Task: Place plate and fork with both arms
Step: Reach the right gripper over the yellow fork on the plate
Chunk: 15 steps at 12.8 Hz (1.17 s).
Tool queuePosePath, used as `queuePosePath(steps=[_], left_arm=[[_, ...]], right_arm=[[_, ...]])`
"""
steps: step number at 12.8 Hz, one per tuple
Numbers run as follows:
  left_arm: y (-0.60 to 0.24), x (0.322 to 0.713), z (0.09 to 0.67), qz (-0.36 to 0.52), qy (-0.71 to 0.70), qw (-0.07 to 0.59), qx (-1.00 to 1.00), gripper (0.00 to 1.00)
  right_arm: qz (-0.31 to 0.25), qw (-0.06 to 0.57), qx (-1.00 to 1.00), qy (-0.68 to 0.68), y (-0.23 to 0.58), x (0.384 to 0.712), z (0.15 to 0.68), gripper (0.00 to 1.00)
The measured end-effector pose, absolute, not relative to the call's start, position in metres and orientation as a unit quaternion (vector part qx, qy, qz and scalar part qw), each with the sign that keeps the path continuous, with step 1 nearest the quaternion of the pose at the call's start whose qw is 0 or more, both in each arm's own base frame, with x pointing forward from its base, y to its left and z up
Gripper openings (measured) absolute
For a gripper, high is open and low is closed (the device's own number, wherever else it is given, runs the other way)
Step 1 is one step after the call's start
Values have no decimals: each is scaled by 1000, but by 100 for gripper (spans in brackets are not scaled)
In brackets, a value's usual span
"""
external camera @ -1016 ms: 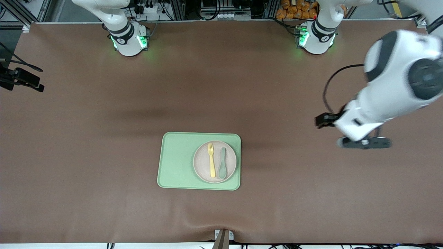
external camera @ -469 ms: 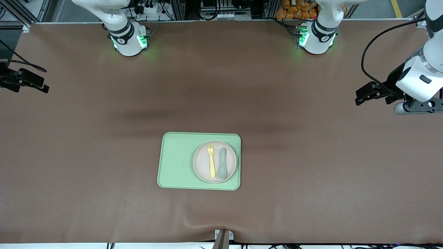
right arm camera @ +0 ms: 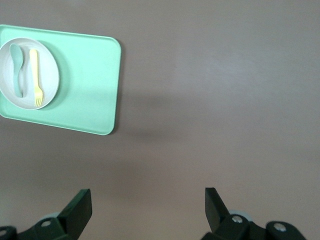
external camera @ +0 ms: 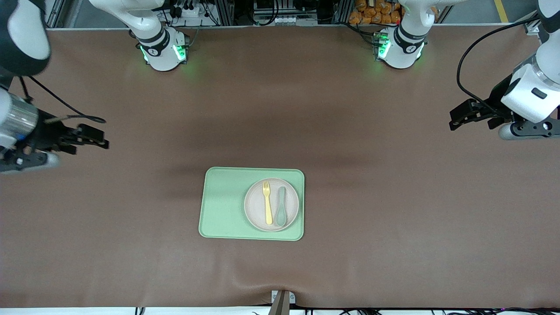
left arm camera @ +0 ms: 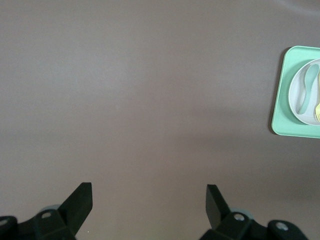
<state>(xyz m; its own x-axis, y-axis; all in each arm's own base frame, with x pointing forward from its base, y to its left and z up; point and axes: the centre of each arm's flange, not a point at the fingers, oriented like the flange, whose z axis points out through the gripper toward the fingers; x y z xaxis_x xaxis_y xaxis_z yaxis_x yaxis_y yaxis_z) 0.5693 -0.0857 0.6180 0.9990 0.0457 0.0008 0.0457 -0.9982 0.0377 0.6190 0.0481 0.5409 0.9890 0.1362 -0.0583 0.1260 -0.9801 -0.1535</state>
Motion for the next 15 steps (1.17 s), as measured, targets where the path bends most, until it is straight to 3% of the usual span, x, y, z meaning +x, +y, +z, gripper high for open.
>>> queuePosePath(steps=[5, 9, 14, 15], left_arm=[[-86, 569, 615, -2, 22, 18, 1000, 100], [-85, 569, 613, -4, 23, 18, 1000, 100], [-85, 569, 612, -5, 24, 18, 1000, 100], [-85, 569, 611, -5, 24, 18, 1000, 100]], right_arm=[[-3, 77, -997, -10, 171, 653, 494, 100], [3, 75, -997, -4, 251, 674, 434, 100], [-37, 57, -997, 25, 377, 665, 335, 100], [-37, 56, -997, 23, 384, 666, 317, 95]])
